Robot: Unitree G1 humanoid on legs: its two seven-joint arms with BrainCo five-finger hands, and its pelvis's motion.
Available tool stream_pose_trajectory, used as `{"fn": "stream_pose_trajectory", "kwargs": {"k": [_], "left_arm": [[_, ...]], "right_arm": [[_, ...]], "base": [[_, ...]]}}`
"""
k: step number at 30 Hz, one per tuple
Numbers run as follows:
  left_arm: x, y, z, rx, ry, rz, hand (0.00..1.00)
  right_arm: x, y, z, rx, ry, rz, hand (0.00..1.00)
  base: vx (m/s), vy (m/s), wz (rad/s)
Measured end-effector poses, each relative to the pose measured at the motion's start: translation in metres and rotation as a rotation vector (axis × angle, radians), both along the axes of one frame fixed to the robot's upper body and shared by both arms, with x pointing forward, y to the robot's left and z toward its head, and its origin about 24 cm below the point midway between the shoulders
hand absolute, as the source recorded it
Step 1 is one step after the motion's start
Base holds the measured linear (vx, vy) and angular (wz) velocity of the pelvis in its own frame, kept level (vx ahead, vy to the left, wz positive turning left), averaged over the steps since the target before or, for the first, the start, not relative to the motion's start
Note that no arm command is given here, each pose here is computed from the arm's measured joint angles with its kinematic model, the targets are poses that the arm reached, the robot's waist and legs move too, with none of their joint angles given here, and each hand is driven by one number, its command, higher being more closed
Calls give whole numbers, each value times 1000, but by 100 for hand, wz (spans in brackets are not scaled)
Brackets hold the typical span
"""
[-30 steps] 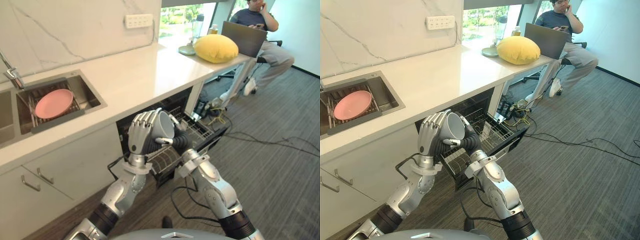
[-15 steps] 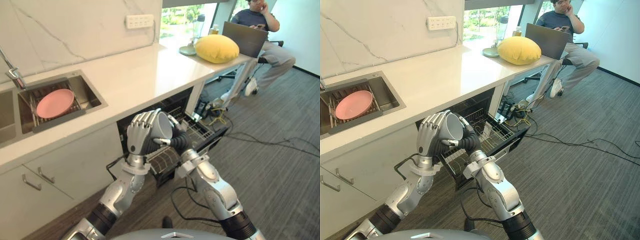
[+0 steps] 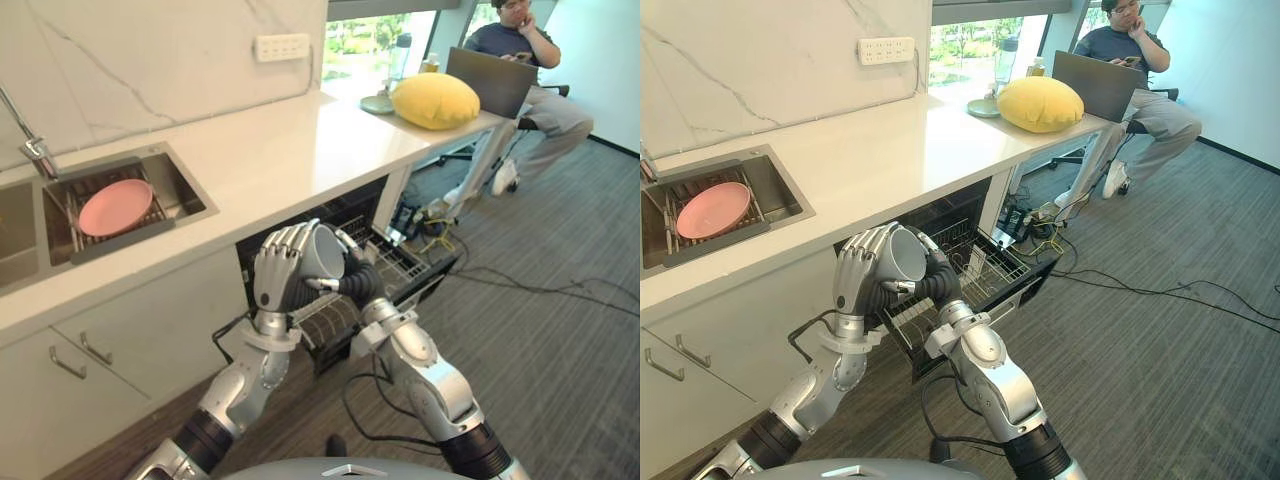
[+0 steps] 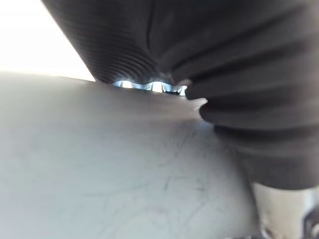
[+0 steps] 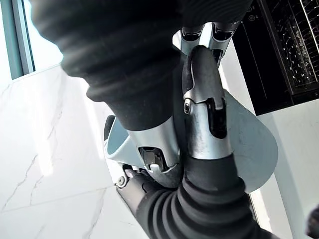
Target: Walk over to the sink, pick up the cup, carry it to the dishwasher, place the cup inside the dishwasher, then close the dishwasher door
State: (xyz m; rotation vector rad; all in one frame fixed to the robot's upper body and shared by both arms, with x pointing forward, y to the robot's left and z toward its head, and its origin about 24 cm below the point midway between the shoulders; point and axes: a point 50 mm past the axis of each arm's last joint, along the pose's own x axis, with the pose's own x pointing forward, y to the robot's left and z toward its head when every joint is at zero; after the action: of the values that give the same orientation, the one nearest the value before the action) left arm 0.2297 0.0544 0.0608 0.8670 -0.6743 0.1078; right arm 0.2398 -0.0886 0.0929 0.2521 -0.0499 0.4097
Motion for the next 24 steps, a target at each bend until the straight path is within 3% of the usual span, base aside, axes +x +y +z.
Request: {"fn": "stream_pose_trajectory", "kwargs": {"k": [4,5,24], "left_arm": [[-6,-1,-6,-20,33,-5,0],[-5,-1,-6,-22,32,-4,100],[-2,6,-4,-42,29,30,100]], "right_arm": [[2,-6,3,10,-14,-40,100],[2,-5,3,15,-15,-40,100],[4,-10,6,33,-35,-62,100]], "base": [[0,0,0],[0,0,0],[0,0,0]]}}
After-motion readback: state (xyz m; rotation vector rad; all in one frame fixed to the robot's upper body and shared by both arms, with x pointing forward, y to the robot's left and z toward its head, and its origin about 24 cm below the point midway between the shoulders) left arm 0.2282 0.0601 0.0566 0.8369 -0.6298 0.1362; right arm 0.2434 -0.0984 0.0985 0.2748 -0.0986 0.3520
